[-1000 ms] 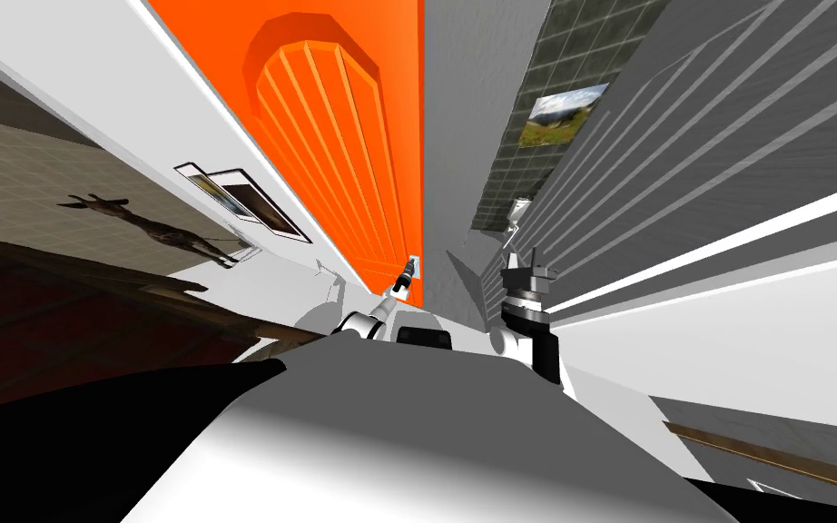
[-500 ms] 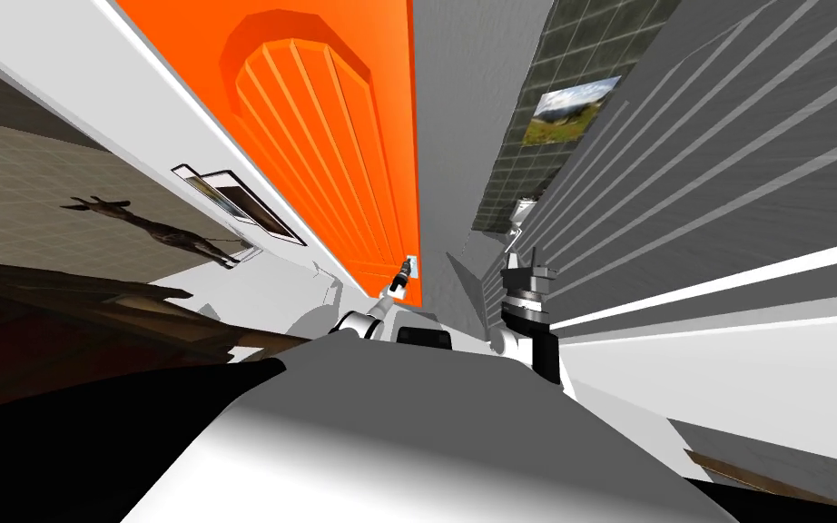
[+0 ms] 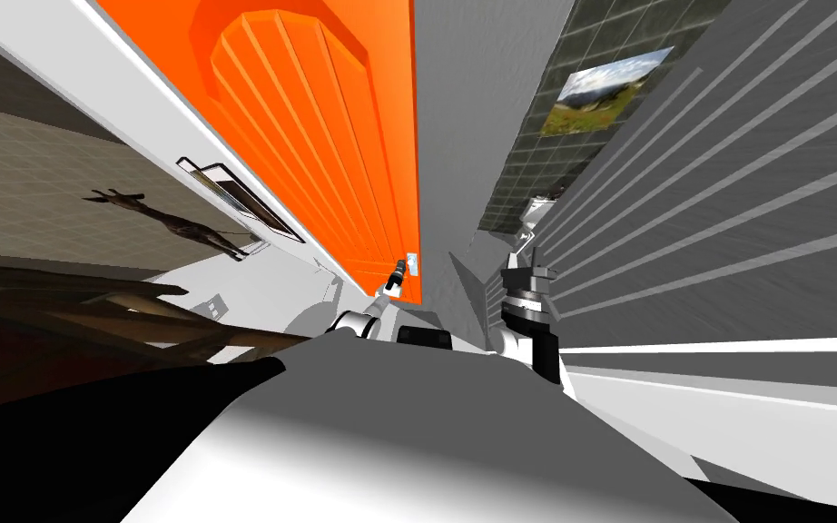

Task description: Push the door open

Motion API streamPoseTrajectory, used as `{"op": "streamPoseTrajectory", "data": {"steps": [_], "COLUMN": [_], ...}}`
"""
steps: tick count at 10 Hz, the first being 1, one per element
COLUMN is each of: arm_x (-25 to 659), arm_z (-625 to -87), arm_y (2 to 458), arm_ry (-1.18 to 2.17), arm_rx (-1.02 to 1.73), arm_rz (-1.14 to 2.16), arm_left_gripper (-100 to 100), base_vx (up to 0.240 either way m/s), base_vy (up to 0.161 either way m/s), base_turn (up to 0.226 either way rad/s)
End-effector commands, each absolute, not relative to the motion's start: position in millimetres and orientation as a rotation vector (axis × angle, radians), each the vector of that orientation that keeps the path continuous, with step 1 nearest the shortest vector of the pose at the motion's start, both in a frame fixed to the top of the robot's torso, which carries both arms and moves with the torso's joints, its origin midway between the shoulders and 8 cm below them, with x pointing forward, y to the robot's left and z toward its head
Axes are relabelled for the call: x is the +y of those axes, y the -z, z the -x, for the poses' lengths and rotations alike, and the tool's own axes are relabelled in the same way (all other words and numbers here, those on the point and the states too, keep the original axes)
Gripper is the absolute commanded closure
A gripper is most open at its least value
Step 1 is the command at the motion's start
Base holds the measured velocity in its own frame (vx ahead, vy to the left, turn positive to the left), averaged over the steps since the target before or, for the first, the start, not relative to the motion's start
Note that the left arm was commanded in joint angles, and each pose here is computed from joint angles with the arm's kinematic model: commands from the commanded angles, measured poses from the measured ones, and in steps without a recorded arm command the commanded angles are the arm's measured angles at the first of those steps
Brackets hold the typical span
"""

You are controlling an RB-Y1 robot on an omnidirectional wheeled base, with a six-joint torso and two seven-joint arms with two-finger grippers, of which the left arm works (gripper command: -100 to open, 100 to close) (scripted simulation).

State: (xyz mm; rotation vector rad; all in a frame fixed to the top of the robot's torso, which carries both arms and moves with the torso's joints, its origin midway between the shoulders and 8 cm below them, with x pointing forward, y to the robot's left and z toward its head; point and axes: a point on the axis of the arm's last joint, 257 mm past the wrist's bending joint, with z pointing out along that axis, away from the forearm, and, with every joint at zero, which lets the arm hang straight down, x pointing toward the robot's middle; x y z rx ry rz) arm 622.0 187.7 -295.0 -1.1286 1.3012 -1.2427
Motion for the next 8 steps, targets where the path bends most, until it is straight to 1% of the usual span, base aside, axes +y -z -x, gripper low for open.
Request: {"op": "streamPoseTrajectory", "data": {"steps": [1,4,6,7,8], "arm_x": [189,184,173,176,182], "arm_z": [-622,-621,-620,-619,-619], "arm_y": [295,295,296,295,295], "arm_ry": [1.243,1.256,1.277,1.270,1.262], "arm_rx": [1.299,1.294,1.289,1.291,1.287], "arm_rz": [1.129,1.138,1.150,1.147,1.143], "arm_left_gripper": [-100,-100,-100,-100,-100], "base_vx": [-0.189,-0.232,-0.256,-0.109,0.073], "base_vy": [-0.064,-0.028,-0.070,-0.029,-0.020], "base_turn": [0.030,0.026,0.036,0.006,-0.028]}}
